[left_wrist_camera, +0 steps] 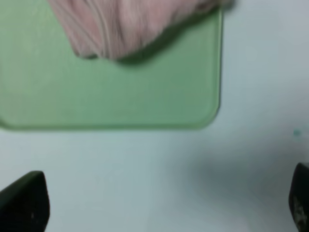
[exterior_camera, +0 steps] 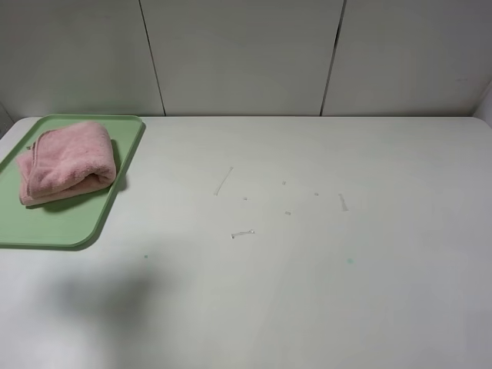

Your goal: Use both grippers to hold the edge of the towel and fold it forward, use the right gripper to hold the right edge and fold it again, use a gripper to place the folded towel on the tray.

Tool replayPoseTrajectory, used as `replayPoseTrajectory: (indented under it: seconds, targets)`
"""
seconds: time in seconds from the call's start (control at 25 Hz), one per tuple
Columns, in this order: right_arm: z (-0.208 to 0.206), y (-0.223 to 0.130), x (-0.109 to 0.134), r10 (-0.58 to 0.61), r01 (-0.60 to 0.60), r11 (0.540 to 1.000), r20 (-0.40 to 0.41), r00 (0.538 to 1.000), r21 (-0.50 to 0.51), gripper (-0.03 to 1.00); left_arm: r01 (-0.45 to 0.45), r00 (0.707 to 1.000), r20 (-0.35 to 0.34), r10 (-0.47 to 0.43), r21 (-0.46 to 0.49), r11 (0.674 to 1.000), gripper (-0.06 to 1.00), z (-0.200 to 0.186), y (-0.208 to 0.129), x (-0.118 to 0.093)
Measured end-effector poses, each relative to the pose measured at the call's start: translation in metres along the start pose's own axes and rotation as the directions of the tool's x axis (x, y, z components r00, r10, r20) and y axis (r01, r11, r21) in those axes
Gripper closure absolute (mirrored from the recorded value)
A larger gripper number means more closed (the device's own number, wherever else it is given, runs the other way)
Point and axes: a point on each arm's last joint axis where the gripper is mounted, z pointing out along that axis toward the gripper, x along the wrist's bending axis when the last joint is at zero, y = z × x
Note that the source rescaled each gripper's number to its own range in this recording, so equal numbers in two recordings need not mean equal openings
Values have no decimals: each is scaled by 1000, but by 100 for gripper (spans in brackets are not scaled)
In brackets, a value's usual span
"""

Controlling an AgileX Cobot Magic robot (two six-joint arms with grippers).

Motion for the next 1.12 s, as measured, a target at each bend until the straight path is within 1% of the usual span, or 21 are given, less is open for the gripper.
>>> replayPoseTrajectory:
  seconds: [0.32,0.44,0.52,0.72,0.96,1.12]
  targets:
    - [0,0,0,0,0,1000,0,1000,0,-3,-1,1000,16,2,-68,998,-5,-40,-68,-14]
    - [0,0,0,0,0,1000,0,1000,0,-3,-10,1000,7,11,-146,989,-5,-53,-87,-18]
    - [0,0,0,0,0,1000,0,1000,0,-3,-31,999,11,33,-192,981,-5,-58,-100,-22]
    - [0,0,0,0,0,1000,0,1000,0,-3,-44,998,22,54,-325,945,-5,-69,-140,-31]
    - [0,0,0,0,0,1000,0,1000,0,-3,-62,997,14,77,-449,891,-5,-65,-184,-40]
    - [0,0,0,0,0,1000,0,1000,0,-3,-103,992,6,128,-555,826,-5,-58,-203,-42]
